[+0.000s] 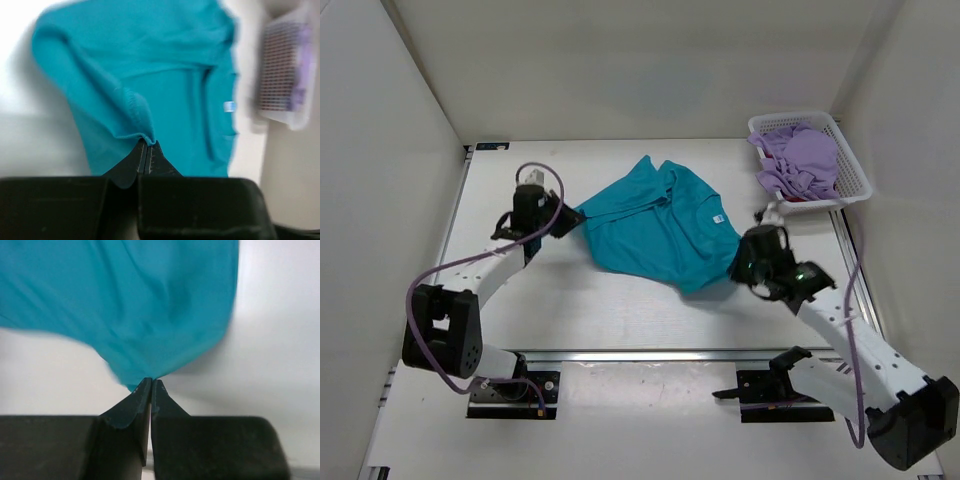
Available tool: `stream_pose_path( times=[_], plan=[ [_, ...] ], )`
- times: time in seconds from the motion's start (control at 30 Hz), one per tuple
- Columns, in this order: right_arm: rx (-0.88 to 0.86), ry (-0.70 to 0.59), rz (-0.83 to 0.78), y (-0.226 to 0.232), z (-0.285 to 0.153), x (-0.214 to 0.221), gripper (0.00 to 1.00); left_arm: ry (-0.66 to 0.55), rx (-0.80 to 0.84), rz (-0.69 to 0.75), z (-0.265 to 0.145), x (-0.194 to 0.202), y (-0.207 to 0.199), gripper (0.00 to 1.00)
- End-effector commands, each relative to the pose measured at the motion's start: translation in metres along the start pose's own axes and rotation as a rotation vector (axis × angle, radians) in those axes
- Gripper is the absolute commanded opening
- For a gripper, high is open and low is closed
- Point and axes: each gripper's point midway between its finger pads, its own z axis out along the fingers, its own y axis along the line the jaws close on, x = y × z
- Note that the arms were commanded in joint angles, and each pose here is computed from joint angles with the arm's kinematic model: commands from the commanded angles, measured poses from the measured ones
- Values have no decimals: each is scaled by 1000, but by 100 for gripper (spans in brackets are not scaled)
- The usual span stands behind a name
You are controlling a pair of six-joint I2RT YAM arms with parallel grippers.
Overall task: Fold and stack the t-shirts
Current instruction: Flatten out the tshirt
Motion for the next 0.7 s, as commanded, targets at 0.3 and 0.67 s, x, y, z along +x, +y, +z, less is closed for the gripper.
stream_pose_path(
  times=[0.3, 0.67],
  plan=[
    [-17, -659, -184, 74, -188, -317, 0, -348, 484, 104, -154, -205, -200, 0],
    [-147, -848, -184, 94, -212, -427, 0, -556, 297, 166, -179, -263, -194, 0]
  ],
)
